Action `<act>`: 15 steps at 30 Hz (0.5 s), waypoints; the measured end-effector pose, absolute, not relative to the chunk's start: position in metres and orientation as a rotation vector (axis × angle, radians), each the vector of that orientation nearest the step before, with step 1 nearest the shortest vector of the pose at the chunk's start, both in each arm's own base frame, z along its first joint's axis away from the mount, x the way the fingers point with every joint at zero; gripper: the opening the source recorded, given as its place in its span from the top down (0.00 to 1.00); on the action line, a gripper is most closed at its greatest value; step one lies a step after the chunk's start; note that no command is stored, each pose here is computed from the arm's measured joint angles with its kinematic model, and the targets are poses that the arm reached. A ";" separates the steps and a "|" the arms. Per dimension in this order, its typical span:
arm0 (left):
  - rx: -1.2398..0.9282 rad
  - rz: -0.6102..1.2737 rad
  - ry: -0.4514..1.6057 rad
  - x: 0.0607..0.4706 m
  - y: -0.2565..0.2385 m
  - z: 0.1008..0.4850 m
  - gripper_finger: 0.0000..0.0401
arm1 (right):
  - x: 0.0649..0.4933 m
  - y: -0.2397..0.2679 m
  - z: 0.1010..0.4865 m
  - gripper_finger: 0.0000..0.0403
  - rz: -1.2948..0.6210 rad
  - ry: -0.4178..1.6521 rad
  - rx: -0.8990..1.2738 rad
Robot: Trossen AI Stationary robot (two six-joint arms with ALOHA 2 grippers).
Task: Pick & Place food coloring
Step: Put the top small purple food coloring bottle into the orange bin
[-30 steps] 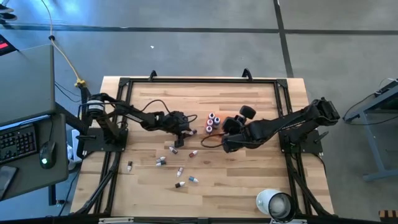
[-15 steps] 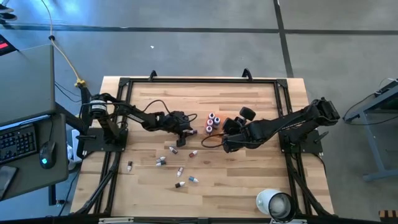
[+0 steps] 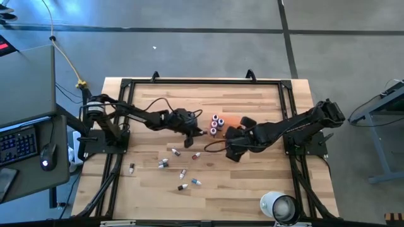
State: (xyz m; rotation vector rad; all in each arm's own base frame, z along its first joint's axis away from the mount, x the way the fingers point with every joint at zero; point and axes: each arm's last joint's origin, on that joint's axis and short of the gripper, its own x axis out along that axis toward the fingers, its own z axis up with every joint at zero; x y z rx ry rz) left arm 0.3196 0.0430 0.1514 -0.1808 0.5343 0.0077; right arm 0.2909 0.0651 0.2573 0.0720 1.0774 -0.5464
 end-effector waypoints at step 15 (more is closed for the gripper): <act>0.008 0.106 0.513 0.366 0.038 0.263 0.83 | 0.286 0.058 0.259 0.82 -0.648 1.063 -0.013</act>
